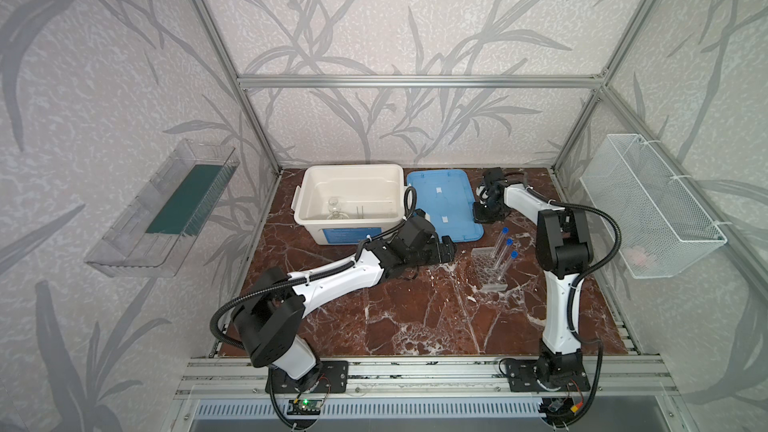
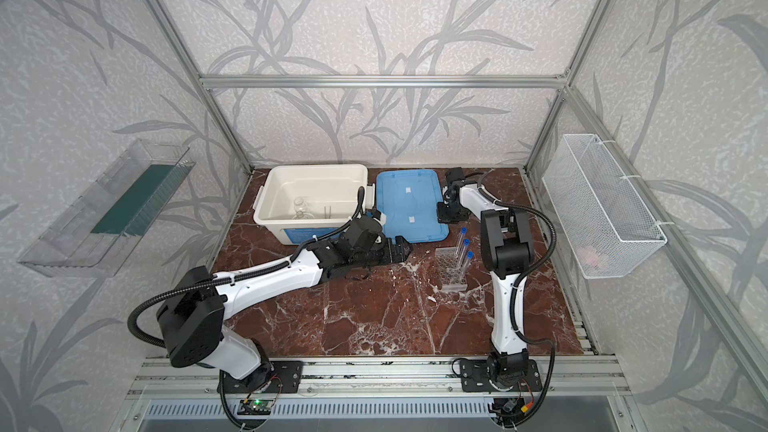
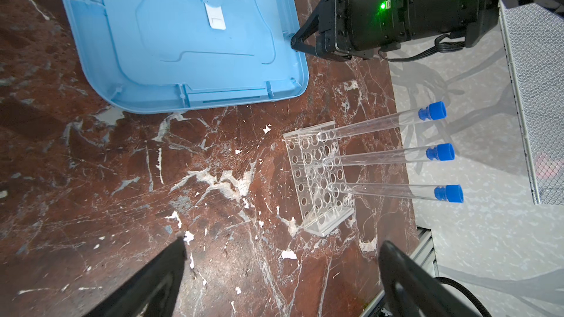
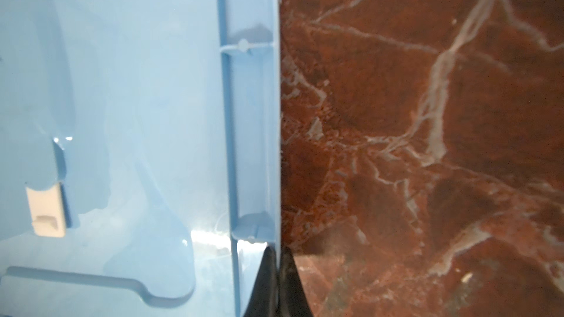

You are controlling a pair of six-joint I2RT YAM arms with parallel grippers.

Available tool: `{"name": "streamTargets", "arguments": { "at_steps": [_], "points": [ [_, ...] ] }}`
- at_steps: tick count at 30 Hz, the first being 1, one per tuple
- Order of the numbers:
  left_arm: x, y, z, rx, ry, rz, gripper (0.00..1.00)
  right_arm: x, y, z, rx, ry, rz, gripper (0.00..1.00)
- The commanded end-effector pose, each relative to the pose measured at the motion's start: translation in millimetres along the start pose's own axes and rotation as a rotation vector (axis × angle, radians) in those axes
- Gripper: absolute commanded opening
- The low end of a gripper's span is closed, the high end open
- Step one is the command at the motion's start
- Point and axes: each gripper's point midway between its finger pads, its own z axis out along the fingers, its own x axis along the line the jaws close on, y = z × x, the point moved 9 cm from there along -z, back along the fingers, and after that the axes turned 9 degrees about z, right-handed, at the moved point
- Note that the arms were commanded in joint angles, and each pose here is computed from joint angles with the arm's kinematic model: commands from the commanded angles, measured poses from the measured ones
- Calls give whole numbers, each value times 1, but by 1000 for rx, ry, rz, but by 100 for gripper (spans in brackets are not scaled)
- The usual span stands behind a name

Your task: Organize the chemistry lab equipment

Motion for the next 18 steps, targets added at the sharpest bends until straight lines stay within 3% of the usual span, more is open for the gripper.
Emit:
{"name": "streamTargets", "arguments": {
  "at_steps": [1,18],
  "points": [
    [-2,1,-1,-13,9,0,99,6,11,-33,-80,30,2,0],
    [-8,10,-17,-76,-19,27,98,-3,9,-124,-314,66,84,0]
  ]
}}
